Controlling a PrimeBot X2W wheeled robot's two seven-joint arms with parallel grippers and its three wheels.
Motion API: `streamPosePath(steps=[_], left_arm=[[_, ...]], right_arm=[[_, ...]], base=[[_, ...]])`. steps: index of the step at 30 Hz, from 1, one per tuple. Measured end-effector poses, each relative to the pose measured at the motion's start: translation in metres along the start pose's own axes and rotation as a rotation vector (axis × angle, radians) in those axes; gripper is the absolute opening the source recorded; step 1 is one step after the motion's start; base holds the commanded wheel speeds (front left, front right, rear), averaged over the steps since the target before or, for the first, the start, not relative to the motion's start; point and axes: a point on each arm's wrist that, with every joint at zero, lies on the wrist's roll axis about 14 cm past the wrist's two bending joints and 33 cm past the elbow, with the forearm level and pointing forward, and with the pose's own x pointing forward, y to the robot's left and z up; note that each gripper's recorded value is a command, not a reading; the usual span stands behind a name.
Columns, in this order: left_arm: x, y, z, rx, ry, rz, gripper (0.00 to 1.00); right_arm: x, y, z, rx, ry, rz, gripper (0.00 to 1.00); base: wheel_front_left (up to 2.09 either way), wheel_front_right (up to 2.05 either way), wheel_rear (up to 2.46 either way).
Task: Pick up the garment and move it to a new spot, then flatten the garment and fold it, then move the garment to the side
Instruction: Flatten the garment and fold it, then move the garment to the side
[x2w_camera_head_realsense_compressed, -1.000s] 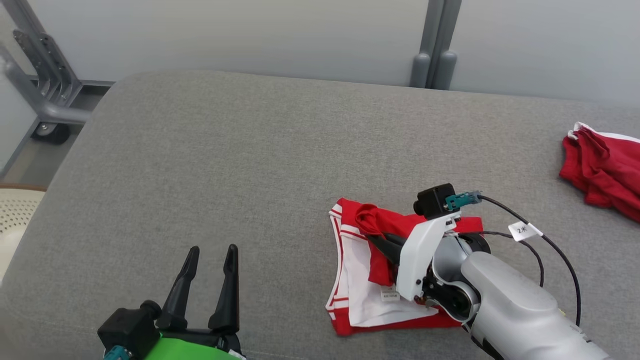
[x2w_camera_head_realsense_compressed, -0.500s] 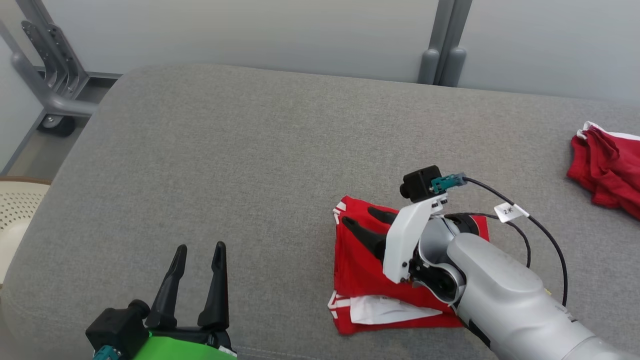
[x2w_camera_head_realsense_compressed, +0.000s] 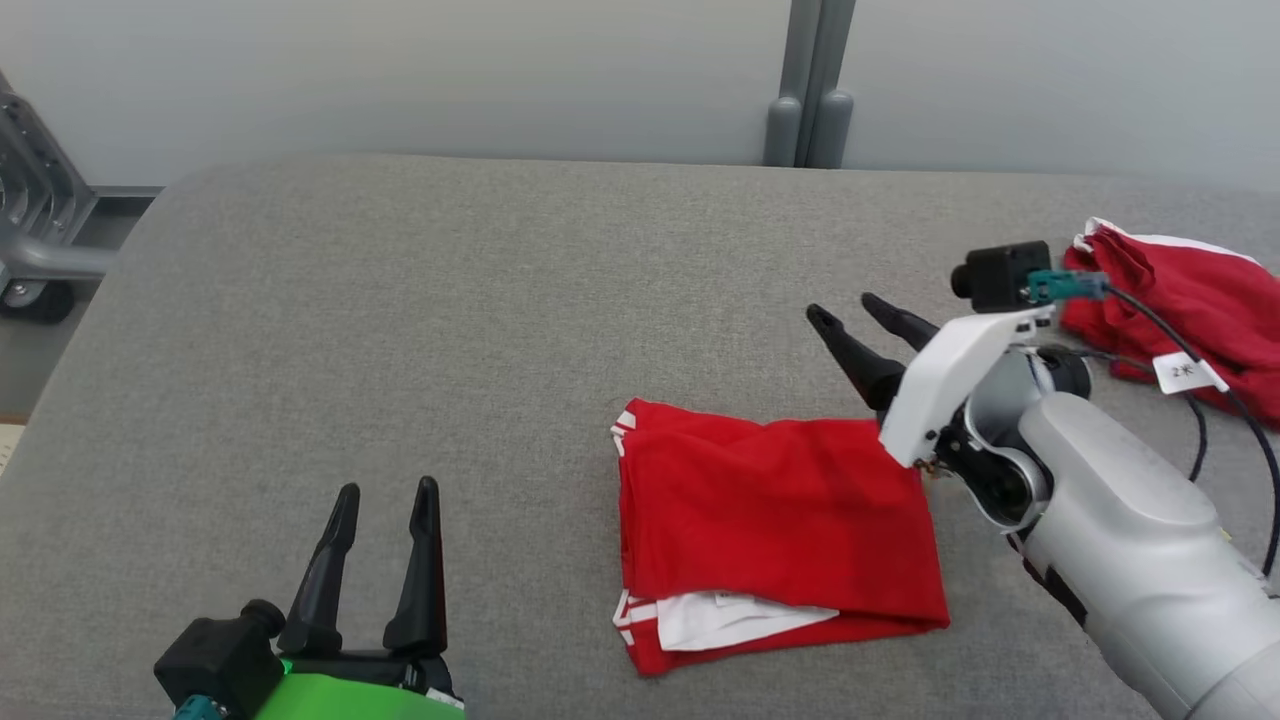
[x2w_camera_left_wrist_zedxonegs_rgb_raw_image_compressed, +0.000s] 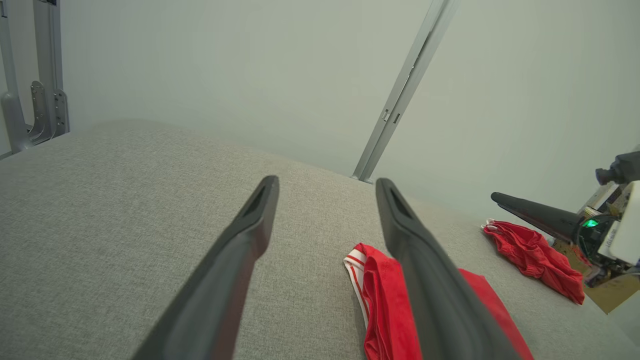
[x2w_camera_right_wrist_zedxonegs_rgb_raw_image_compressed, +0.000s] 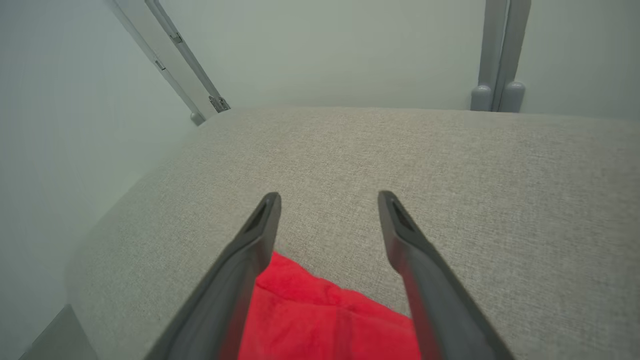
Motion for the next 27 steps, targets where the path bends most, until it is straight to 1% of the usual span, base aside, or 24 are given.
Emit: streamPosePath(steps=[2, 3, 6, 9, 14, 19, 27], left_arm=[[0.002, -0.004, -0.001, -0.003, 0.004, -0.013, 1.0], [0.002, -0.004, -0.001, -0.003, 0.004, -0.013, 1.0], [0.006, -0.009, -0.003, -0.005, 0.008, -0.031, 1.0], [0.01, -0.014, -0.006, -0.006, 0.015, -0.049, 1.0], [0.013, -0.02, -0.016, -0.012, 0.049, -0.068, 1.0], [0.015, -0.019, -0.024, -0.007, 0.079, -0.066, 1.0], [0.012, -0.006, -0.026, 0.01, 0.091, -0.026, 1.0]], right_arm=[[-0.012, -0.021, -0.016, 0.021, 0.03, -0.055, 1.0], [-0.012, -0.021, -0.016, 0.021, 0.03, -0.055, 1.0], [-0.033, -0.044, -0.048, 0.076, 0.084, -0.128, 1.0], [-0.048, -0.054, -0.073, 0.138, 0.118, -0.171, 1.0], [-0.06, -0.061, -0.099, 0.215, 0.144, -0.213, 1.0], [-0.065, -0.063, -0.12, 0.252, 0.182, -0.231, 1.0], [-0.055, -0.057, -0.127, 0.263, 0.202, -0.204, 1.0]], base=[[0.0, 0.0, 0.0], [0.0, 0.0, 0.0], [0.0, 0.0, 0.0], [0.0, 0.0, 0.0], [0.0, 0.0, 0.0], [0.0, 0.0, 0.0], [0.0, 0.0, 0.0]])
